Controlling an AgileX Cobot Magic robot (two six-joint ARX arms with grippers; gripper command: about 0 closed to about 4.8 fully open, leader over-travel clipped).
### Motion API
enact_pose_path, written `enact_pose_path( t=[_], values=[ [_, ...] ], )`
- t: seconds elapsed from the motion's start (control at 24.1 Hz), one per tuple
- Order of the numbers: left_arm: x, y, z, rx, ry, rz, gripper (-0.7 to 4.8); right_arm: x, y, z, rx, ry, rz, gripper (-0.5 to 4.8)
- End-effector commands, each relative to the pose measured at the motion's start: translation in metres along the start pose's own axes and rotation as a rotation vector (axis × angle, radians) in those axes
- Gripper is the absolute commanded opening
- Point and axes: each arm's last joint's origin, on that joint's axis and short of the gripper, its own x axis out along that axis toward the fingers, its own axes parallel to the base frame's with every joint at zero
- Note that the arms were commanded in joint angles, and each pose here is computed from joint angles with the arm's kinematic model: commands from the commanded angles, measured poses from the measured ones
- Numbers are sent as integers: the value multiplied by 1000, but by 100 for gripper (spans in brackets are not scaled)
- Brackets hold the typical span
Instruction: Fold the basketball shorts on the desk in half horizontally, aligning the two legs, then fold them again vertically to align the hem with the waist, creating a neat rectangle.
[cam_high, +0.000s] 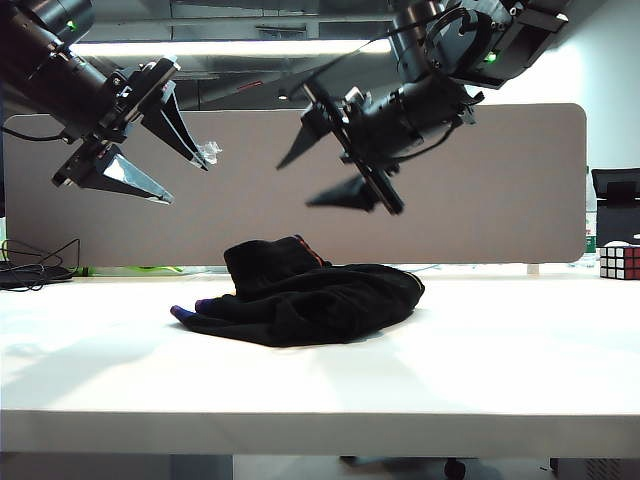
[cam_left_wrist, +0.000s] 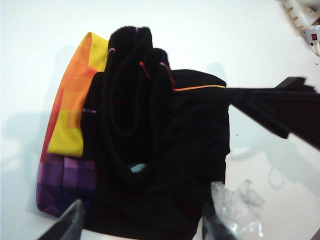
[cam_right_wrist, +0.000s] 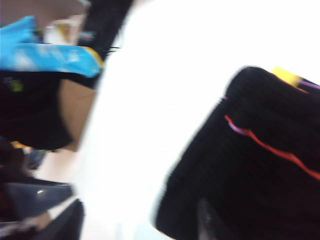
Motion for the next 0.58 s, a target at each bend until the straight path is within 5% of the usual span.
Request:
enact_pose_path(
  t=[0.04,0.25,0.46,0.58],
  values=[
    [-2,-1,2,15,-13,-1,295,-1,20,9,-46,-53,183,306],
    [-5,-3,2,48,-10,-5,295,-3,21,8,-33,24,225,302],
    [-41,-25,-5,160,-63,19,166,-27,43,13,-170,40,248,-11],
    [-75,-42,-30,197,-148,80,111,-65,62,18,-328,50,156,-9]
  ],
)
